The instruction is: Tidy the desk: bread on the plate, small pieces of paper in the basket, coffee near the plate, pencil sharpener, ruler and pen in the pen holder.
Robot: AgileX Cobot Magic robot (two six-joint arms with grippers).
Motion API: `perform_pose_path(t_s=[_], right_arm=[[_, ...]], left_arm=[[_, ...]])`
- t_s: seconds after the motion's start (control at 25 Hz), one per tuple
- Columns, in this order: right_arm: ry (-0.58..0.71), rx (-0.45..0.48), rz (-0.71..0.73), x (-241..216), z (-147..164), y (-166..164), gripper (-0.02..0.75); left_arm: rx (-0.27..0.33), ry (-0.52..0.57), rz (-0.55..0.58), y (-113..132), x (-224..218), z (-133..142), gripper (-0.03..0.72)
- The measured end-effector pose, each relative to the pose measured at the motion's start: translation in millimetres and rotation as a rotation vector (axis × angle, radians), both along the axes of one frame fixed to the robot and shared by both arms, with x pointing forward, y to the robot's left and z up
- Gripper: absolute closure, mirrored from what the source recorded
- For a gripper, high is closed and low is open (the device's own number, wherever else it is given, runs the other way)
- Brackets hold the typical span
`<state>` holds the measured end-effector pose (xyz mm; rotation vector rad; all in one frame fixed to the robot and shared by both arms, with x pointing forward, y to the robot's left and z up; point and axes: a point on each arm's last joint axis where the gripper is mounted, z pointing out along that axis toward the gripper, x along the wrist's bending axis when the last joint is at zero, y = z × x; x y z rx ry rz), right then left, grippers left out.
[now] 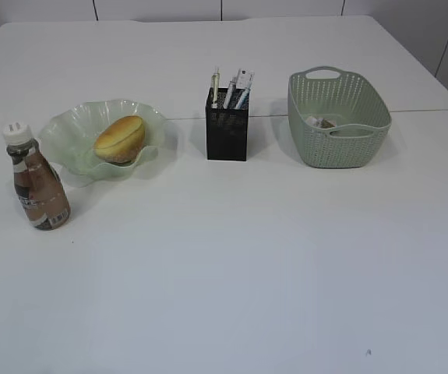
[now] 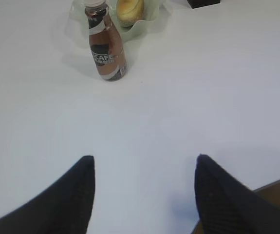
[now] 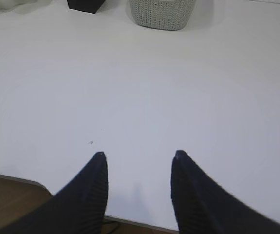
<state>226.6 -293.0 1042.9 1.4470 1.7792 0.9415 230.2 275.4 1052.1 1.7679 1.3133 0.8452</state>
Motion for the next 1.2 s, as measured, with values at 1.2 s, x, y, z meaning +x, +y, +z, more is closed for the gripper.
perform_pose_path(t_s=[1.2], right_arm=[[0.000, 0.000, 0.000, 0.0, 0.0, 0.0, 0.393]], left_arm=[[0.000, -0.002, 0.001, 0.0, 0.1, 0.2, 0.232]])
